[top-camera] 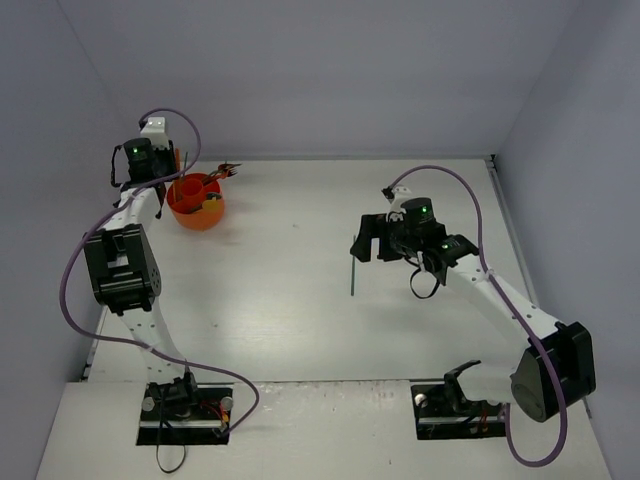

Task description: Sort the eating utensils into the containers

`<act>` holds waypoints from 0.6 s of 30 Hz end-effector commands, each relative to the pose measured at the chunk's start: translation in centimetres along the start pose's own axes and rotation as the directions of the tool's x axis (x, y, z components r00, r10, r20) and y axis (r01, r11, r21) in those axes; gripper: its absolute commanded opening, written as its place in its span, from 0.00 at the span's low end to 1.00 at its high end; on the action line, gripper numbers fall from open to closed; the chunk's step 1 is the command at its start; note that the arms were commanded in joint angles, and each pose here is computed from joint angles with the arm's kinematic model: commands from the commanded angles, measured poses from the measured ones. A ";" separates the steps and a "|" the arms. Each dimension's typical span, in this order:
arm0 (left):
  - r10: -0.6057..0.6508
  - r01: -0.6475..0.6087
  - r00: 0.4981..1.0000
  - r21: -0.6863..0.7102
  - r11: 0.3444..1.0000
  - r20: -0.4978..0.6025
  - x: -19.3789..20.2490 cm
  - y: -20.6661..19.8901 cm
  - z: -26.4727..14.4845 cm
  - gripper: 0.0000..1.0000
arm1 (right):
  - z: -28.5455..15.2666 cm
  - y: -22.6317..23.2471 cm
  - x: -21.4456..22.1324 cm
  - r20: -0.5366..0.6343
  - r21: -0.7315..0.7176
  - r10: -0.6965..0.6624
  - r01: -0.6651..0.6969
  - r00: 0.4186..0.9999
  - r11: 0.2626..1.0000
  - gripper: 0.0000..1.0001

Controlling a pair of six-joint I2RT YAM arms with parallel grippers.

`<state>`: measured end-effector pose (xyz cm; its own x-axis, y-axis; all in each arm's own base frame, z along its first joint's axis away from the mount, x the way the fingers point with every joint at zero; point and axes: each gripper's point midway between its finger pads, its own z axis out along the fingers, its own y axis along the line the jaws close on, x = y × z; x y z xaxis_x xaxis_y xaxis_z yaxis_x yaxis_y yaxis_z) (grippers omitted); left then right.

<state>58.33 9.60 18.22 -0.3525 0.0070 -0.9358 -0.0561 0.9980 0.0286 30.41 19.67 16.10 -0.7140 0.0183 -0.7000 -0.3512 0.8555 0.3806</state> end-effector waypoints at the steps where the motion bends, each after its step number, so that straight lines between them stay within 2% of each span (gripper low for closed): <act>1: -0.024 0.027 0.973 -0.011 1.000 0.229 -9.3 -0.1 -4.3 0.35 | 0.5 -1.0 -0.5 0.027 0.061 0.005 -0.007 1.000 0.998 0.81; 7: -0.126 0.134 0.948 -0.007 0.991 0.292 -12.3 -0.4 -8.9 0.60 | 2.2 -2.8 0.5 -0.003 0.196 0.094 -0.092 0.996 0.976 0.74; 9: -0.164 0.170 0.944 0.003 0.985 0.287 -13.0 -0.8 -10.6 0.65 | 2.9 -2.9 0.9 -0.024 0.233 0.108 -0.099 0.994 0.967 0.71; 14: -0.234 0.242 0.962 -0.044 0.969 0.141 -11.3 -2.2 -14.6 0.69 | 5.3 -3.0 2.5 -0.096 0.333 0.115 -0.077 0.989 0.940 0.65; 18: -0.229 0.230 0.973 -0.045 0.972 0.037 -9.5 -5.1 -18.0 0.69 | 6.5 -3.1 3.6 -0.125 0.374 0.151 -0.094 0.981 0.923 0.62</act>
<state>49.19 6.34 32.01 -0.2272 -0.1830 -0.9565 -0.1640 0.9753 -0.1476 31.44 20.12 7.69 -0.8482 0.0253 -0.5290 -0.1087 0.9693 0.2206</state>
